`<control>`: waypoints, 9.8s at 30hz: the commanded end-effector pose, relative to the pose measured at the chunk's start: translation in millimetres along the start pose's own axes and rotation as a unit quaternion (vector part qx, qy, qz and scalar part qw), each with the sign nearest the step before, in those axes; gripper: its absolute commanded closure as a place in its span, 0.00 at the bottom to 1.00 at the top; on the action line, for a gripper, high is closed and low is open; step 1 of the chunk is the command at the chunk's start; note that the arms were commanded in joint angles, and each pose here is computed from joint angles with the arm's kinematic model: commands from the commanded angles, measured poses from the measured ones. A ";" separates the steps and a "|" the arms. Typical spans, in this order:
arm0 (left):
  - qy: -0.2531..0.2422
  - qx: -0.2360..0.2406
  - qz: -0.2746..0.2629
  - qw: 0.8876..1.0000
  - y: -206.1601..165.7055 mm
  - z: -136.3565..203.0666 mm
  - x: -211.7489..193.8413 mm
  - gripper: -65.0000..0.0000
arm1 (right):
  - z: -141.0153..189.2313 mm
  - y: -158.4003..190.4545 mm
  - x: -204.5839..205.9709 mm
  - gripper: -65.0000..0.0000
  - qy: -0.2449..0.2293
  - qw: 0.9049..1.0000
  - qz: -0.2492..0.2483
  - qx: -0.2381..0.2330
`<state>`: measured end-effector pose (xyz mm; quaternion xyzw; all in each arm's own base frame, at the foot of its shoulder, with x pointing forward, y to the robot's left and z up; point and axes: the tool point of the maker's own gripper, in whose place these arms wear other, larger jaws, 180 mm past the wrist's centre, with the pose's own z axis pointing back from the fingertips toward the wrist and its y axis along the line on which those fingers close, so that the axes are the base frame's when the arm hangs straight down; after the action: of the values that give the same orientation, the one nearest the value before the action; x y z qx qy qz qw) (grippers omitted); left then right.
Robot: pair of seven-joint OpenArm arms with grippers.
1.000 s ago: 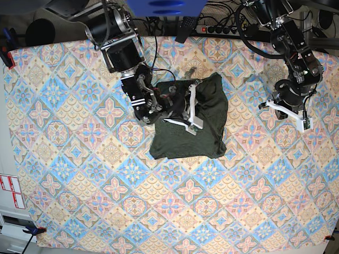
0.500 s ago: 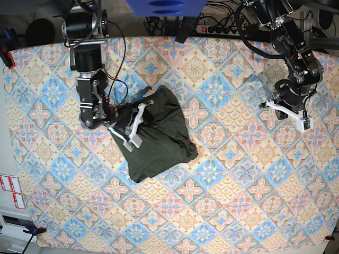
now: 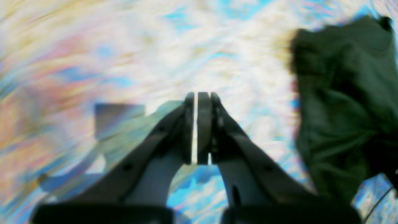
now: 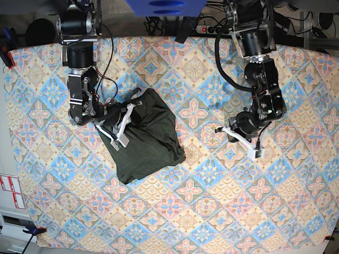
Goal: Fold the T-shirt properly
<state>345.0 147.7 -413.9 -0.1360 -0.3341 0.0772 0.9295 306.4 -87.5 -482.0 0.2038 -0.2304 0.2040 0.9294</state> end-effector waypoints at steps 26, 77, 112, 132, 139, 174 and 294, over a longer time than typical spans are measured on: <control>0.025 -0.110 0.012 0.994 -156.7 -114.8 -7.6 1.00 | 93.5 -22.6 -13.7 0.95 0.007 0.989 0.063 -0.136; 0.010 -0.098 -0.038 0.994 -170.4 -123.5 -3.4 1.00 | 99.3 -86.4 -30.9 0.95 0.016 0.988 -0.003 -0.152; -0.018 -0.029 -0.078 0.996 -44.7 8.8 -31.3 1.00 | 106.7 -125.9 20.9 0.95 -0.028 0.986 -0.008 -0.165; -0.031 0.008 -0.081 0.996 -9.4 49.4 -44.7 1.00 | 89.3 -141.3 7.0 0.95 -0.032 0.988 -0.048 -0.143; -0.032 0.008 -0.082 0.996 -9.4 49.3 -44.0 1.00 | 82.8 -125.1 -45.7 0.95 0.008 0.989 -0.055 -0.136; -0.041 0.033 -0.077 0.996 12.6 55.2 -35.2 1.00 | 107.5 -53.1 3.3 0.95 -0.033 0.987 0.027 -0.156; 0.320 0.146 -0.062 0.934 182.0 214.1 -401.3 1.00 | 163.9 118.5 -456.7 0.98 0.313 0.881 -0.350 -0.052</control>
<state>-102.5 263.7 -550.6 0.0000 -0.0167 0.0238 0.9996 -169.5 -188.1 -552.7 0.1566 0.1415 -0.0984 0.9725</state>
